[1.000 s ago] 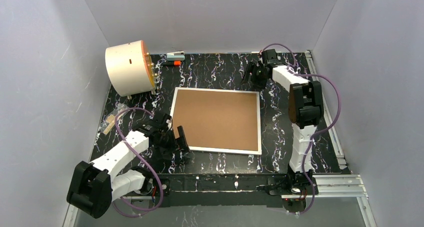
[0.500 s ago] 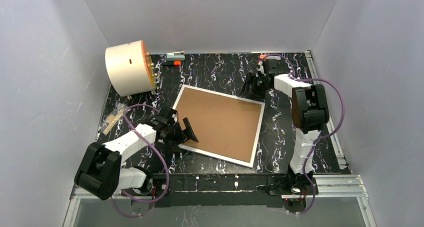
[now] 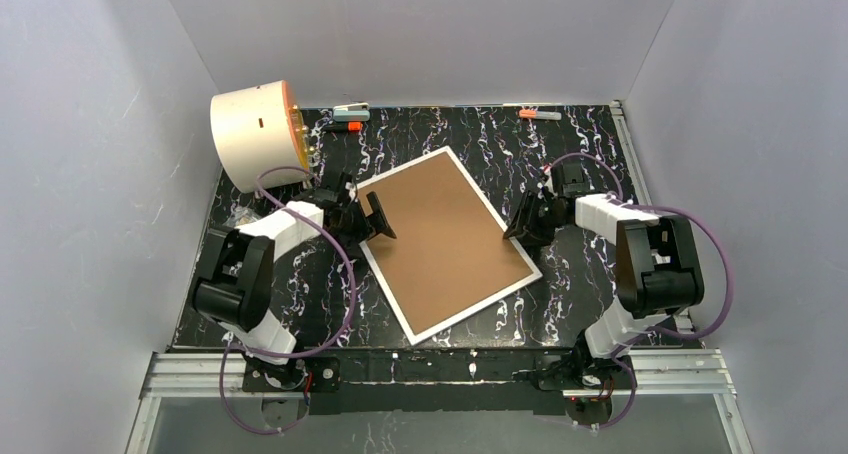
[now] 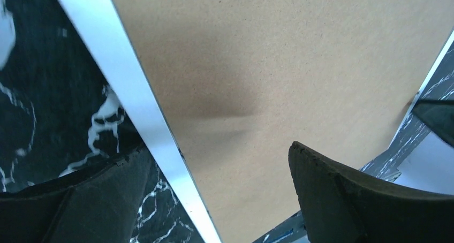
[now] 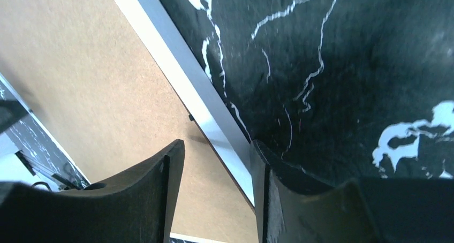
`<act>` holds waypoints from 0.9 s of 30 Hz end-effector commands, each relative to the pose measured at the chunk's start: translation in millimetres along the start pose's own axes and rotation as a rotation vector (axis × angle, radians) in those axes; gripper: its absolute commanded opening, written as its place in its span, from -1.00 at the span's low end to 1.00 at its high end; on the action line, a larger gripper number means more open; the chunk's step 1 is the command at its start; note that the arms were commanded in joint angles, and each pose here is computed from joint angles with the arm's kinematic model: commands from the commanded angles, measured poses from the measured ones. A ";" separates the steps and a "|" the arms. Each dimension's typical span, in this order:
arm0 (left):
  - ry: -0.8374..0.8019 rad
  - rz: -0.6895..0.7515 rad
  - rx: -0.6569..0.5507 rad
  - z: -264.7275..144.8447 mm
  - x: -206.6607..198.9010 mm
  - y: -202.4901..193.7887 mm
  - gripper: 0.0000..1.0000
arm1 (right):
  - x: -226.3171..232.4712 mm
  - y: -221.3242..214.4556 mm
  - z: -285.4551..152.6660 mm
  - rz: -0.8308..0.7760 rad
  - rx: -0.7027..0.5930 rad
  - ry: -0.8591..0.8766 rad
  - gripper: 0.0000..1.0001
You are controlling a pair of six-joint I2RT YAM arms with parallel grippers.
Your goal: Put the photo into the frame
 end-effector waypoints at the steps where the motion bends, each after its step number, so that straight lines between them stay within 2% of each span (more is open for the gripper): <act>1: -0.050 0.099 0.020 26.4 -12.3 7.8 0.94 | 33.4 -30.4 -8.4 0.058 0.110 0.159 0.10; 7: 0.088 0.121 -0.042 7.2 3.2 12.8 0.96 | 29.5 -12.1 -46.7 0.043 0.004 -0.036 0.45; 9: 0.112 0.135 -0.071 -5.3 8.1 11.1 0.97 | 24.2 -17.2 -59.0 0.053 -0.007 -0.104 0.50; 12: 0.117 0.152 -0.078 -17.2 14.8 4.3 0.97 | 26.5 -32.4 -69.4 0.051 0.011 -0.089 0.49; 19: 0.035 0.164 0.010 -26.1 22.8 -25.8 0.94 | 34.1 -76.5 -76.4 0.091 0.108 0.024 0.28; 24: -0.046 0.172 0.086 -24.3 22.1 -45.3 0.79 | 37.4 -98.4 -70.2 0.119 0.178 0.112 -0.03; 27: -0.056 0.161 0.106 -21.8 24.9 -51.0 0.69 | 35.8 -105.4 -66.7 0.130 0.200 0.126 -0.14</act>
Point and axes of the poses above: each gripper's point midway between its finger pads, its own z axis out along the fingers, its own x axis along the line the jaws close on, y = z × x, the point moved 4 cm from there along -z, back along the fingers, and after that the axes turned 10 degrees about -z, right-handed, at the moved point
